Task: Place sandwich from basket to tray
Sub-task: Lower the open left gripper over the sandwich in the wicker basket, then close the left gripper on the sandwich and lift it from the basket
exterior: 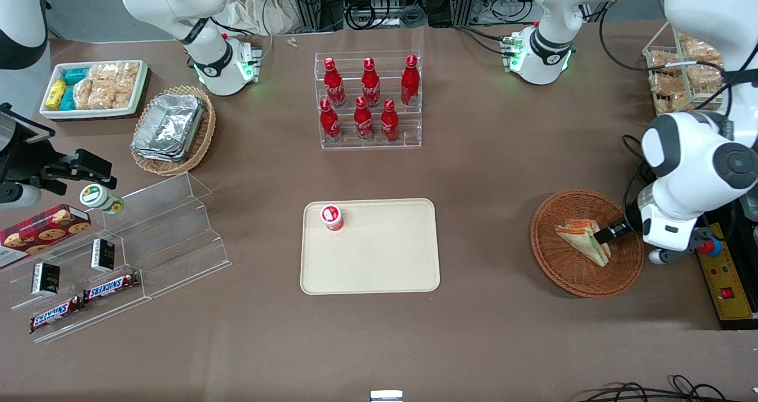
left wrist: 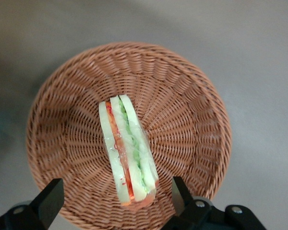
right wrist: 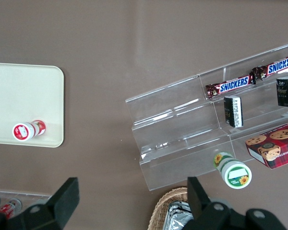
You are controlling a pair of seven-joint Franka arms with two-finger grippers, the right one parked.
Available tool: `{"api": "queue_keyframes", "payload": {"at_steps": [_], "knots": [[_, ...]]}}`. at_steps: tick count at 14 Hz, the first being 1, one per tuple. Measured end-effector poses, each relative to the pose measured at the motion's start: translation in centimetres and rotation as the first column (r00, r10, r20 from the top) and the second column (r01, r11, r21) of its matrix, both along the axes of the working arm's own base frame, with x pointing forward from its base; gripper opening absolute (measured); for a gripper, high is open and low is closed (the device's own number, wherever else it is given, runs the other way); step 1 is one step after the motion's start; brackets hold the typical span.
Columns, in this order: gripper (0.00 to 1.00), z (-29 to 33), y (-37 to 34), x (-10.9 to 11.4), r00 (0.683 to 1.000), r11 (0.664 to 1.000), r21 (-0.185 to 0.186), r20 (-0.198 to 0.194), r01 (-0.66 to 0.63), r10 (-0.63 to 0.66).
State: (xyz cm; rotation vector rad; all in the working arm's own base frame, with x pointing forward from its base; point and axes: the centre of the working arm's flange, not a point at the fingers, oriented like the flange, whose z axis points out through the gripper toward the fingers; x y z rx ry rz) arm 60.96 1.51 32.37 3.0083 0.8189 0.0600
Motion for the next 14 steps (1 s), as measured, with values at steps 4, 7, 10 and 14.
{"api": "queue_keyframes", "payload": {"at_steps": [4,7,10,14], "knots": [[1.00,-4.2,-0.1,-0.3,0.995,0.995,-0.005,-0.040,-0.095,0.095],[0.99,-6.7,-0.1,-0.3,0.990,0.991,-0.007,-0.046,-0.132,0.131],[0.85,-7.5,-0.1,-0.3,0.988,0.989,-0.008,-0.045,-0.146,0.146],[0.43,-5.7,-0.3,0.0,0.980,0.981,-0.011,-0.028,-0.196,0.195]]}}
